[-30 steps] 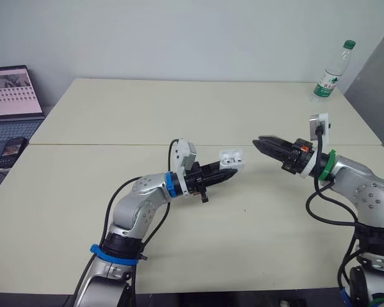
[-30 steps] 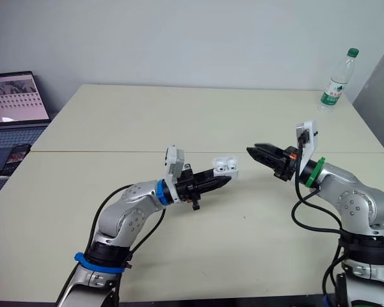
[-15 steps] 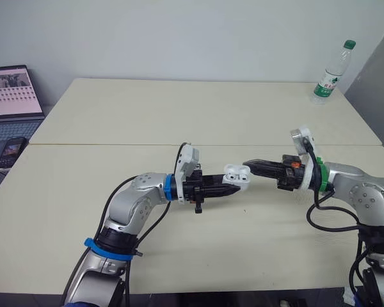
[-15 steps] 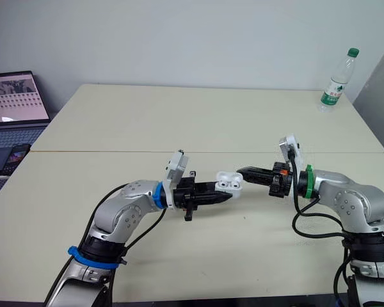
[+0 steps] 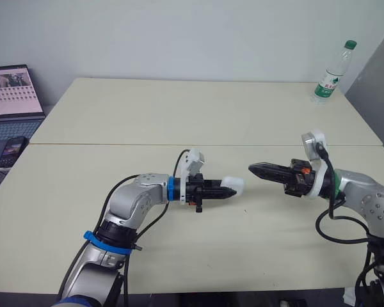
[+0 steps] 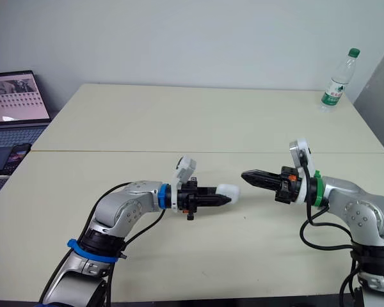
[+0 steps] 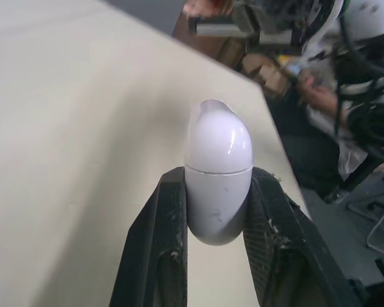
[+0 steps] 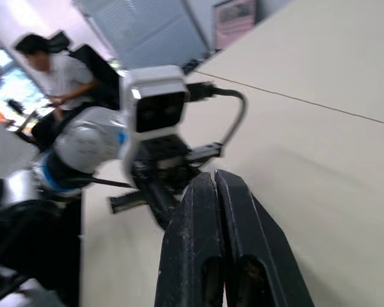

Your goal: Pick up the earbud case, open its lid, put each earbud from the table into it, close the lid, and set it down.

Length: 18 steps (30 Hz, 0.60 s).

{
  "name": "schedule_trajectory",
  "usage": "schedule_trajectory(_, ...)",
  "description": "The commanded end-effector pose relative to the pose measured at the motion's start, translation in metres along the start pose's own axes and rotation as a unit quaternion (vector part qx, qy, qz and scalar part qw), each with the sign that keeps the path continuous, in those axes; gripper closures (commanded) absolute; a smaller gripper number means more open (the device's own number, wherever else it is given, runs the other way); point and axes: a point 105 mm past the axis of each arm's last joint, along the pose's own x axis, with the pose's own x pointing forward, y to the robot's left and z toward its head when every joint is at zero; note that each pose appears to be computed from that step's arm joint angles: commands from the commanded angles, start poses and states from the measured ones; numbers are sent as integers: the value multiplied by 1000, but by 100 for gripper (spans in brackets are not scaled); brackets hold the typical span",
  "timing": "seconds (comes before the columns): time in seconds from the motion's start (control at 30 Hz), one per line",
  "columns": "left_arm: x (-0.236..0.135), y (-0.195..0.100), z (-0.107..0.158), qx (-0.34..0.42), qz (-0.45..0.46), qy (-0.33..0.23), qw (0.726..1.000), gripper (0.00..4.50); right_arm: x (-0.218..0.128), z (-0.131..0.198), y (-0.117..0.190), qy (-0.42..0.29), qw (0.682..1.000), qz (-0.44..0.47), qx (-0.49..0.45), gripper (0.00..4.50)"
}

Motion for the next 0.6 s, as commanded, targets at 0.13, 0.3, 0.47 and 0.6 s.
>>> schedule_trajectory(0.13,13,12,4,-86,50,55,994,371,-12,2,-7,-34,996,-77,-33,442)
schedule_trajectory(0.3,17,23,-5,-148,84,84,982,371,-17,-18,-9,-28,989,-129,-60,442)
schedule_trajectory(0.47,21,31,-17,-168,114,106,973,371,-15,-17,1,-72,981,-154,-96,442)
schedule_trajectory(0.6,21,36,-22,-173,128,110,970,371,-18,-28,11,-55,977,-159,-131,442)
